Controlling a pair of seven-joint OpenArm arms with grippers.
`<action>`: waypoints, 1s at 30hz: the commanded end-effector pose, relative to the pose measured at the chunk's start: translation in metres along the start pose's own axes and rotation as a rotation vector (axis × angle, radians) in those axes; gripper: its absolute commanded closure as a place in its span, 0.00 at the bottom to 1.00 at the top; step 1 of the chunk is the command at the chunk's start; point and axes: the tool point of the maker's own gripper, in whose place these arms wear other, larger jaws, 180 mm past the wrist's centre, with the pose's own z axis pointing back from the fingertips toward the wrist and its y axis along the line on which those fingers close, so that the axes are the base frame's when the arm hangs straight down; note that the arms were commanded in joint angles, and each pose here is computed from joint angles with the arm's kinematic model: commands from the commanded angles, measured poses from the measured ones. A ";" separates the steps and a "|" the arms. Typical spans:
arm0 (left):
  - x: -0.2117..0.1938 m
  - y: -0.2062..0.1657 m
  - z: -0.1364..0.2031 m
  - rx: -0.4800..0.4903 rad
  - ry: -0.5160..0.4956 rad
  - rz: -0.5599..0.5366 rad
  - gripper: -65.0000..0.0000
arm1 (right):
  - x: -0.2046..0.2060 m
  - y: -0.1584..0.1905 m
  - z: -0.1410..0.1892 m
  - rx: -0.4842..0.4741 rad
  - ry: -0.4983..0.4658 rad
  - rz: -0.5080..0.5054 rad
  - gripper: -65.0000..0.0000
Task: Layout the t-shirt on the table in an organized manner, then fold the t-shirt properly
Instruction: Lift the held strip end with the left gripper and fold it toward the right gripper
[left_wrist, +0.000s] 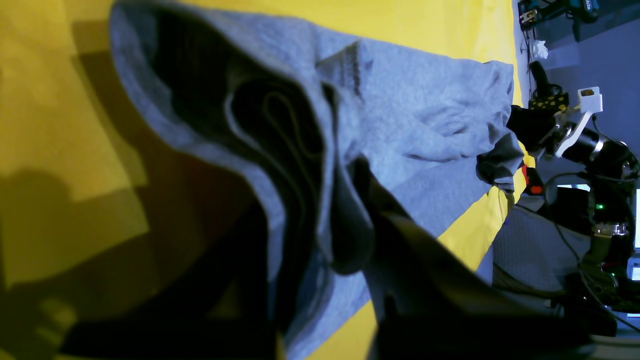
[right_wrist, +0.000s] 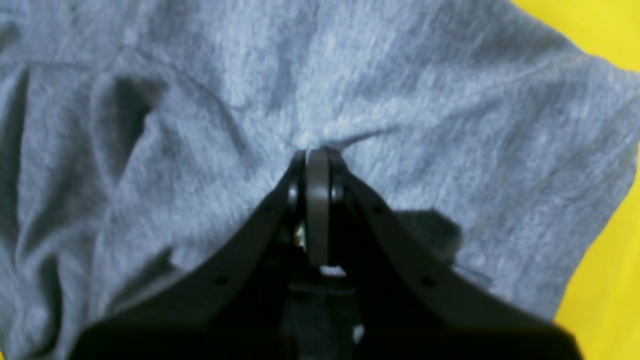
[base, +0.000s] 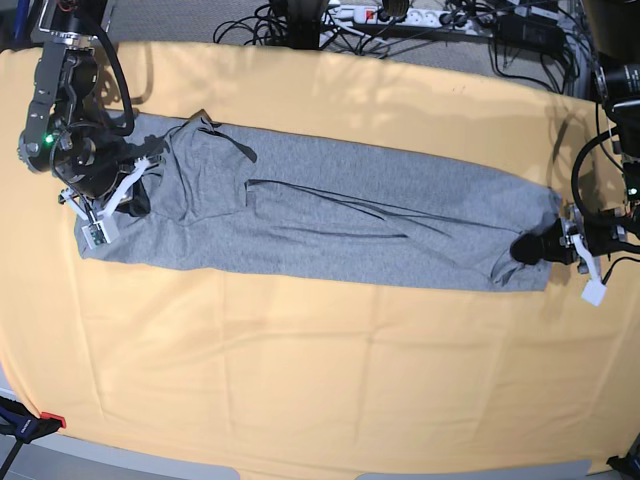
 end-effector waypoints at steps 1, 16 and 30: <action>0.024 -0.009 0.011 -0.007 -0.048 -0.049 1.00 | 0.004 -0.004 0.002 -0.014 -0.003 0.010 1.00; 0.038 -0.166 -0.064 -0.301 -0.052 -0.439 1.00 | 0.003 0.001 -0.001 -0.005 0.006 0.000 1.00; -0.044 -0.213 -0.152 -0.494 -0.001 -0.343 1.00 | 0.001 0.002 -0.001 0.006 0.014 0.015 1.00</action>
